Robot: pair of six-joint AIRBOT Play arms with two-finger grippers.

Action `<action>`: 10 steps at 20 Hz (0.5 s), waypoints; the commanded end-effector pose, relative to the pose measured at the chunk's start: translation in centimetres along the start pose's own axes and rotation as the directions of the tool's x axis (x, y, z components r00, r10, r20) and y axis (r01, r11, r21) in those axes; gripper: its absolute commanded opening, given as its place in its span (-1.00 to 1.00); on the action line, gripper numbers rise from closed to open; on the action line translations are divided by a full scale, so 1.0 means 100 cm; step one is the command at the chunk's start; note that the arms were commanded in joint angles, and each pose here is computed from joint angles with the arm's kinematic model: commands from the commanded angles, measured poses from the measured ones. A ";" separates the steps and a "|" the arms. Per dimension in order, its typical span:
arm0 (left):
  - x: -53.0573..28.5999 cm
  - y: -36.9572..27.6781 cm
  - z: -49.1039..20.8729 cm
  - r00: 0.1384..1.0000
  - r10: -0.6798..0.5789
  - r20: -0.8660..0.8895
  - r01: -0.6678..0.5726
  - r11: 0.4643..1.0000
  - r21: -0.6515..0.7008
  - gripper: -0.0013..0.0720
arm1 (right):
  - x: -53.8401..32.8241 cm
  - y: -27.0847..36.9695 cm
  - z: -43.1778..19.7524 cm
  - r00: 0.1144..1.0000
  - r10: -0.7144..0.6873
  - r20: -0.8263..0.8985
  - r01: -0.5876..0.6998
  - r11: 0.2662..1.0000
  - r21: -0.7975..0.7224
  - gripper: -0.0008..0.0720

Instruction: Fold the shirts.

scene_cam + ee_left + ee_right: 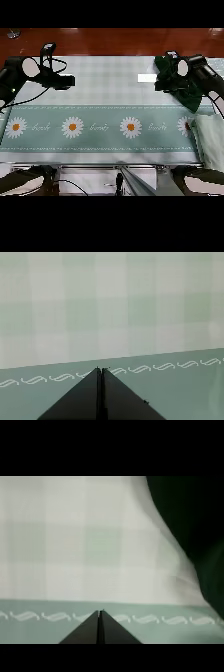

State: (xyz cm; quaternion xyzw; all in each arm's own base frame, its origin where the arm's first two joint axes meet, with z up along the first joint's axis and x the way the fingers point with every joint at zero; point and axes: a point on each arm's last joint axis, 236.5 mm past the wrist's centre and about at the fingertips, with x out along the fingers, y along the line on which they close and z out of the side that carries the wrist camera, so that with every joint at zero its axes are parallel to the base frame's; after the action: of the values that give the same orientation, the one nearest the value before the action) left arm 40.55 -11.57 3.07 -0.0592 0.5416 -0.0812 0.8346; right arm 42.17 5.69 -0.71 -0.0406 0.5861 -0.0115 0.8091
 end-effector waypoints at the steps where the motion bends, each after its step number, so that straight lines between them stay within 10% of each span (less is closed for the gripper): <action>1: 0.007 -0.001 0.014 0.998 -0.006 0.054 0.006 1.000 -0.002 -0.89 | -0.009 -0.001 0.069 0.957 -0.005 0.290 0.021 0.998 -0.052 -0.83; 3: 0.014 -0.001 0.017 0.998 -0.007 0.060 0.007 1.000 -0.002 -0.89 | -0.020 -0.015 0.110 0.888 -0.042 0.458 0.083 0.994 -0.070 0.61; 7: 0.020 -0.001 0.058 0.974 -0.016 0.225 0.016 1.000 0.001 -0.68 | -0.011 -0.085 0.141 0.821 -0.123 0.557 0.058 0.989 0.133 0.76; 9: 0.019 0.005 0.086 0.941 0.008 0.339 -0.025 0.999 0.045 0.96 | 0.005 -0.140 0.139 0.817 -0.186 0.546 0.014 0.953 0.303 0.76; 10: 0.018 0.011 0.094 0.929 0.026 0.370 -0.054 0.996 0.065 0.96 | 0.015 -0.166 0.136 0.820 -0.213 0.531 -0.010 0.923 0.384 0.76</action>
State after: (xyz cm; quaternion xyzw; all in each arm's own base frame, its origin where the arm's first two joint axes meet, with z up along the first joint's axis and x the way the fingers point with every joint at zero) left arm 46.66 -11.64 3.46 -0.0608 0.4450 -0.0771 0.8901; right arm 54.59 -4.23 3.59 -0.0029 0.3498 -0.0969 0.9318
